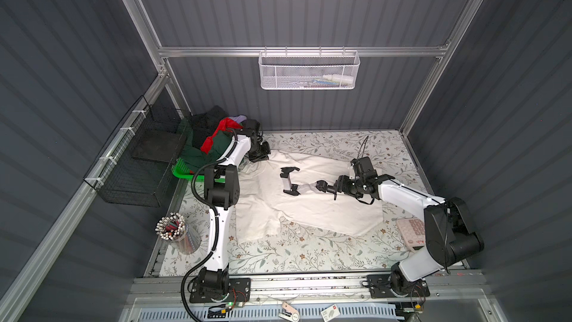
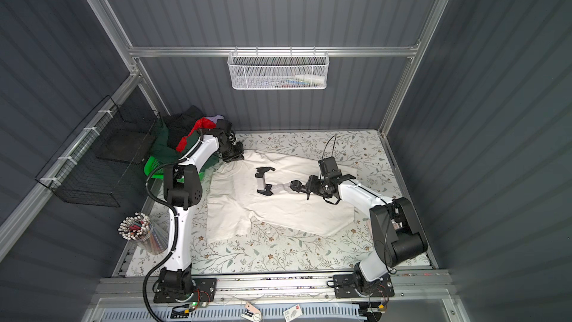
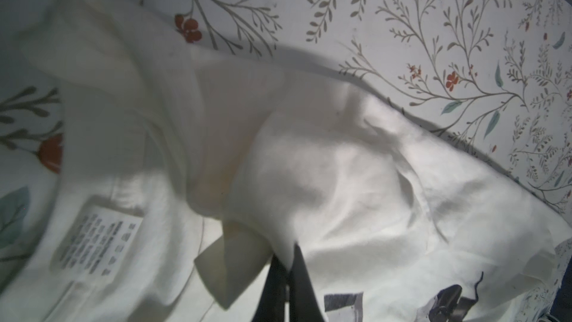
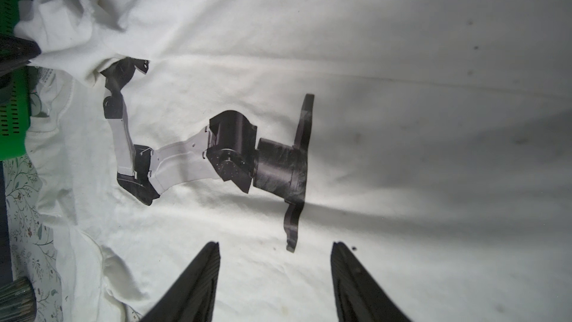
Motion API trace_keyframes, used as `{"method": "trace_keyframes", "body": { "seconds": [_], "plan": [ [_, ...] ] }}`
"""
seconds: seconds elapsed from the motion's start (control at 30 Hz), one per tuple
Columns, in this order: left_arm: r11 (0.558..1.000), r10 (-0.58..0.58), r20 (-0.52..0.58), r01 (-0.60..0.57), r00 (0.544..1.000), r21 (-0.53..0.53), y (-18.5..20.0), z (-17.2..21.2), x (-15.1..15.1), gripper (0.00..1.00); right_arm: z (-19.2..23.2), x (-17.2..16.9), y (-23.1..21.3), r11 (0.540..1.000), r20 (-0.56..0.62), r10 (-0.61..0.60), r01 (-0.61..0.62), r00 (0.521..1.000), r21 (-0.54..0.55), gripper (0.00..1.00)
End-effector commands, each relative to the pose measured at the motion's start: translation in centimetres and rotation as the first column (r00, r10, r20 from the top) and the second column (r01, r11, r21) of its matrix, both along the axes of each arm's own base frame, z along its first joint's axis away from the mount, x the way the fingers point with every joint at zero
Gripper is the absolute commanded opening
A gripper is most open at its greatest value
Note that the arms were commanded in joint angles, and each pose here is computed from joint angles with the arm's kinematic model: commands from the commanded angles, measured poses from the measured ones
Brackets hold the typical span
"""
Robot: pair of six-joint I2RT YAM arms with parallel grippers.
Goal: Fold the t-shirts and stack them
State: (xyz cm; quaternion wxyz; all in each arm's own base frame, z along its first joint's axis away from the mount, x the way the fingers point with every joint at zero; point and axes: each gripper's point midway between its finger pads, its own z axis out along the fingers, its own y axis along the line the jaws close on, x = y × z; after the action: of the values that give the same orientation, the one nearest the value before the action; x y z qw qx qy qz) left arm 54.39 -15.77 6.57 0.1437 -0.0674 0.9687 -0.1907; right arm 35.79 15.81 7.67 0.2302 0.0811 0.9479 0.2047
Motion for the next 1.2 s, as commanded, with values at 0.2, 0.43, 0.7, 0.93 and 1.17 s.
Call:
{"method": "trace_keyframes", "body": {
  "seconds": [0.2, 0.43, 0.7, 0.93, 1.17],
  "plan": [
    [0.999, 0.024, 0.145, -0.028, 0.989, 0.023, 0.1, 2.2, 3.3, 0.49, 0.4, 0.3, 0.4, 1.000, 0.007, 0.012, -0.012, 1.000, 0.003, 0.60],
    [0.989, -0.001, 0.262, -0.038, 0.965, 0.145, -0.1, 3.9, -0.1, 1.00, 0.2, 0.4, 0.6, 1.000, 0.000, 0.014, -0.014, 1.000, 0.018, 0.60],
    [0.998, 0.016, 0.275, -0.030, 0.961, 0.048, -3.1, 4.7, -3.5, 0.99, -0.5, 0.7, 0.9, 1.000, -0.015, 0.008, -0.008, 1.000, 0.028, 0.60],
    [0.999, 0.009, 0.195, -0.002, 0.981, -0.035, -5.5, 1.9, -3.2, 0.66, -0.6, 0.6, 0.8, 1.000, -0.018, 0.009, -0.008, 1.000, 0.025, 0.60],
    [0.999, 0.011, 0.160, -0.002, 0.987, -0.055, -6.3, 0.2, -2.8, 0.61, -0.8, 0.3, 0.2, 1.000, -0.018, 0.001, -0.001, 1.000, -0.004, 0.60]
  ]
}}
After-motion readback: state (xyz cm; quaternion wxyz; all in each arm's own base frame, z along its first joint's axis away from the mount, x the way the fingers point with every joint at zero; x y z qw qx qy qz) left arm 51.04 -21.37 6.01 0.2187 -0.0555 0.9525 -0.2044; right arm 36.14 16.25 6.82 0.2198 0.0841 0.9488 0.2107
